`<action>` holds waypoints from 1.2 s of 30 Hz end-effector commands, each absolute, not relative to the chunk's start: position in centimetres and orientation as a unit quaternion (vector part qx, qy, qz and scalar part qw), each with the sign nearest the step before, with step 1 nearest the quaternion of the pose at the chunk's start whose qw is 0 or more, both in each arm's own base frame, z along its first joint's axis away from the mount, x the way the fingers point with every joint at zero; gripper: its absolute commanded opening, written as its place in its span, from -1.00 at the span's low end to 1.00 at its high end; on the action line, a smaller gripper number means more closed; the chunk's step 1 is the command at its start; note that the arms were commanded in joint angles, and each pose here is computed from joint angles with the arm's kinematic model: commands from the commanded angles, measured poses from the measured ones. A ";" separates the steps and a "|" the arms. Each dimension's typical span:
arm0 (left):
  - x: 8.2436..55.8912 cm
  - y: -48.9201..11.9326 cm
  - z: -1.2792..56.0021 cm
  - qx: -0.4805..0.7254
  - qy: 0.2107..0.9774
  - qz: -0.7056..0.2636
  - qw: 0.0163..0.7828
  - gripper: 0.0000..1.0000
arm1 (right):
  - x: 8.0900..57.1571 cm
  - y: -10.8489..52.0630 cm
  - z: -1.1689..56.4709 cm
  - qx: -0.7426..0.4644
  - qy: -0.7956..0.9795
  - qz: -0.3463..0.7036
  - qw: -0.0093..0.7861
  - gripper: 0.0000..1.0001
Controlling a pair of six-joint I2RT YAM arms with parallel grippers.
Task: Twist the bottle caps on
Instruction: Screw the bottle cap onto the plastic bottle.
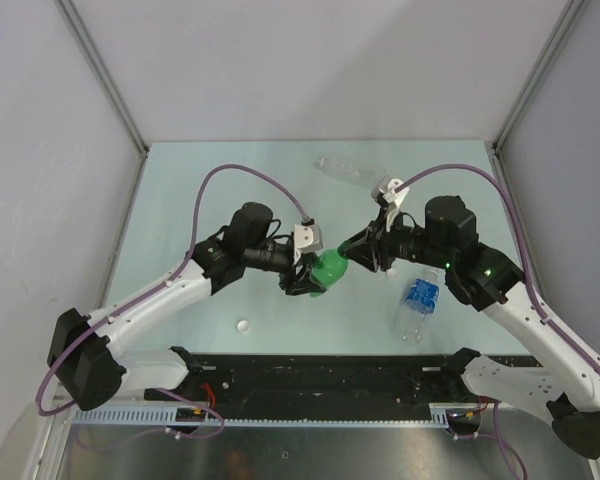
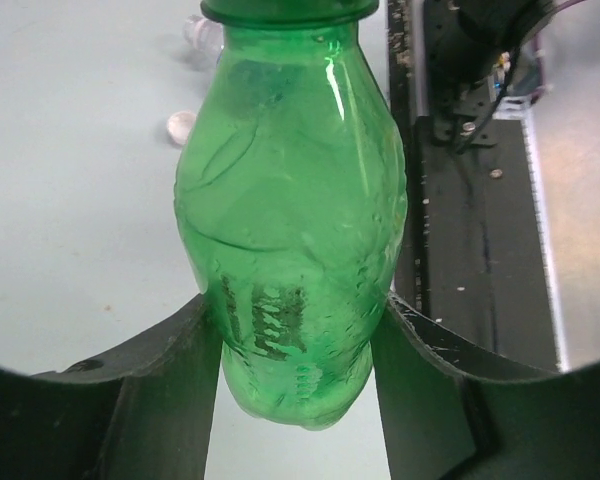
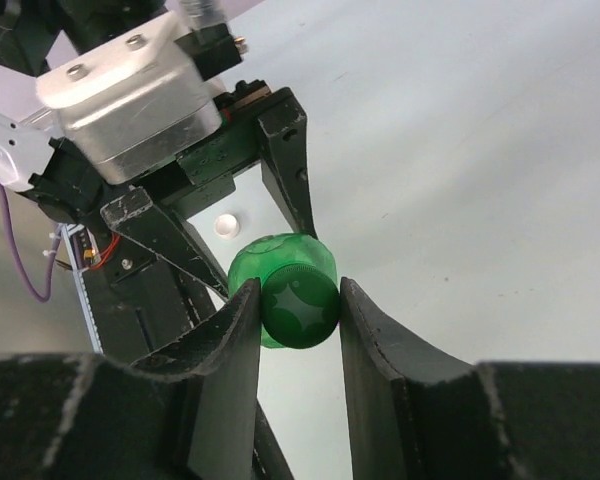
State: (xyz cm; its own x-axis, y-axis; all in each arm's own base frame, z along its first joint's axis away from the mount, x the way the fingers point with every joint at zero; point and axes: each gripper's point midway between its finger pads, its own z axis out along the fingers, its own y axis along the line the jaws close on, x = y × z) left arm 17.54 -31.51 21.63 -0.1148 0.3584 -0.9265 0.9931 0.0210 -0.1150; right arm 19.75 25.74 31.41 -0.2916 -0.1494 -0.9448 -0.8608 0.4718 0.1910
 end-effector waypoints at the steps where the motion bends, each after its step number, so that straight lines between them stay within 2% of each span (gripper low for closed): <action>1: 19.9 -33.5 35.0 0.557 0.430 -0.374 0.605 -1.00 | 16.4 25.5 23.6 -0.329 0.809 0.374 0.312 -0.68; 8: 21.6 -34.3 35.4 0.522 0.455 -0.341 0.636 -1.00 | 18.8 25.9 24.5 -0.242 0.831 0.362 0.347 -0.69; 14: 24.6 -34.8 35.3 0.456 0.488 -0.323 0.671 -1.00 | 22.0 25.2 23.6 -0.167 0.856 0.307 0.381 -0.65; 21: 25.4 -35.8 33.8 0.451 0.493 -0.317 0.673 -1.00 | 23.6 26.4 24.9 -0.128 0.844 0.329 0.405 -0.63; 36: 24.9 -36.2 30.9 0.462 0.501 -0.330 0.653 -1.00 | 24.2 25.9 27.3 -0.119 0.820 0.334 0.449 -0.31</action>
State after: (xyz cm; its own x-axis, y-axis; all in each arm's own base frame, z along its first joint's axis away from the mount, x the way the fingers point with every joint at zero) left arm 26.02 -33.23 20.38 0.0109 0.3258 -0.9454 0.9047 0.3995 0.1481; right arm 27.03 24.34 30.81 -0.4452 0.1879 -0.8755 -0.4658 0.7864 0.4057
